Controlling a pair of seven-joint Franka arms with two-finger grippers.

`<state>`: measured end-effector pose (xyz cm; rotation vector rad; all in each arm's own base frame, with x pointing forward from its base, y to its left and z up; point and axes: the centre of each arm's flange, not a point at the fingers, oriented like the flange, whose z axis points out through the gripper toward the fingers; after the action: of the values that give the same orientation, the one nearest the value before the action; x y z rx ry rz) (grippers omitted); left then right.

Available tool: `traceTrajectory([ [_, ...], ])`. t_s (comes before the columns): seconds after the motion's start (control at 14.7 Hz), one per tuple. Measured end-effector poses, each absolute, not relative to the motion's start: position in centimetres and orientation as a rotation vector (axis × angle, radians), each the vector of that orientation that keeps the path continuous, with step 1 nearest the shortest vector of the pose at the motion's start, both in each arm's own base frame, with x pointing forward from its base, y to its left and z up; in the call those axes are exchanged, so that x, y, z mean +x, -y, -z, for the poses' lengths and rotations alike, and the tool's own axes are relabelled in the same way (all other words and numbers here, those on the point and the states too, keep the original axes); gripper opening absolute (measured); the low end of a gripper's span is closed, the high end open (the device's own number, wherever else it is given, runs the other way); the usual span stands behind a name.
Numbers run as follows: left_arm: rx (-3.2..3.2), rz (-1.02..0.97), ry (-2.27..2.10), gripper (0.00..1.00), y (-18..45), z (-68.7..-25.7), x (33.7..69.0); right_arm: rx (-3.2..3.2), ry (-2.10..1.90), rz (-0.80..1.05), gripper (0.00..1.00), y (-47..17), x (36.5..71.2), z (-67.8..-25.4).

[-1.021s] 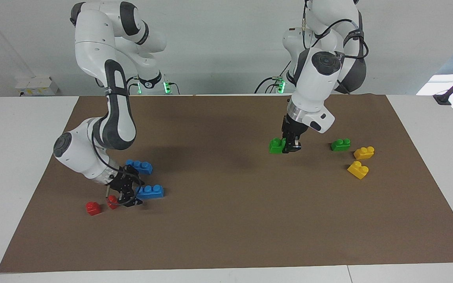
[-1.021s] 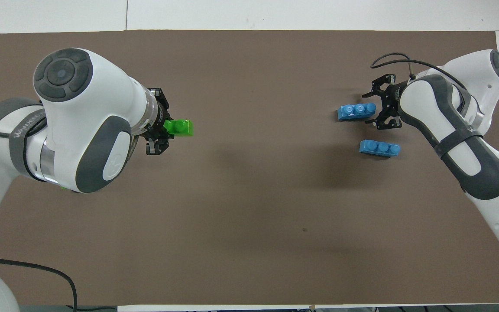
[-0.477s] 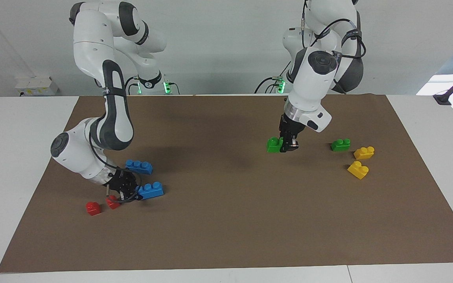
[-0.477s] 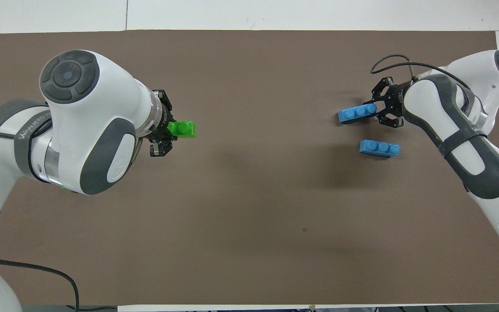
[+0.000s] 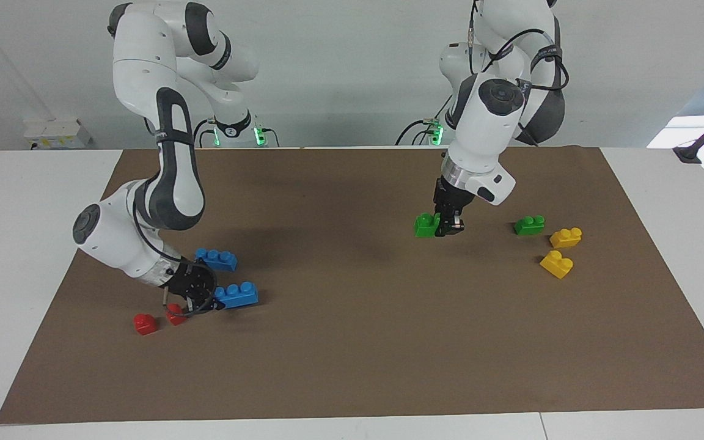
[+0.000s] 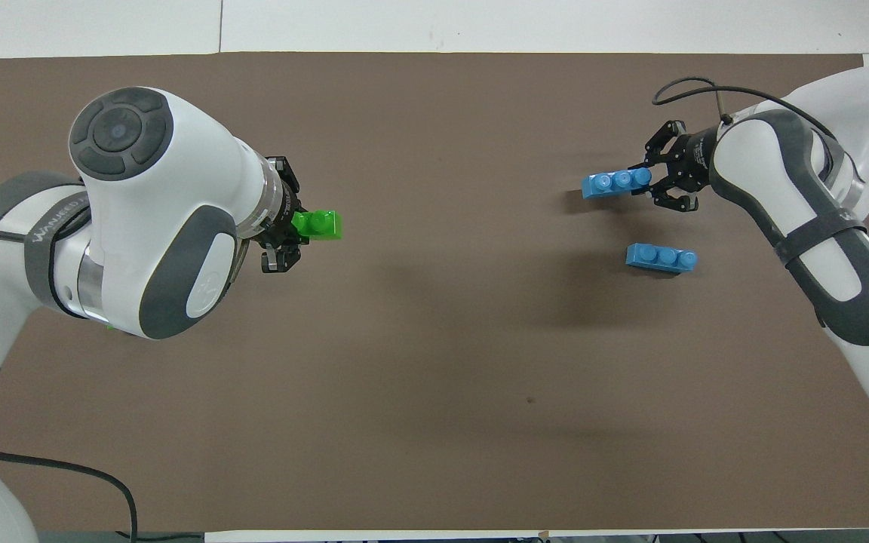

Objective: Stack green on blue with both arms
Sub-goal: 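Carry the green and blue bricks toward each other above the table center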

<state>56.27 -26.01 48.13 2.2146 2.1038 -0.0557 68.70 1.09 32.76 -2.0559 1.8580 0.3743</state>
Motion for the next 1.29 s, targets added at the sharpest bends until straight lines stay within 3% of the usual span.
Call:
traceTrajectory([
  [0.2,2.214,0.057,-2.108,0.34,26.0,-48.1,56.3,-1.962,-1.948,-0.422,0.34,-5.7,69.1,-35.3],
  [0.61,2.212,0.063,-2.128,0.34,25.4,-48.0,56.4,-1.966,-2.003,-0.517,0.34,-19.0,66.6,-36.1],
  [1.29,2.099,0.021,-2.222,0.34,27.6,-48.4,55.6,-1.96,-1.999,-0.344,0.34,-26.0,60.9,-29.9],
])
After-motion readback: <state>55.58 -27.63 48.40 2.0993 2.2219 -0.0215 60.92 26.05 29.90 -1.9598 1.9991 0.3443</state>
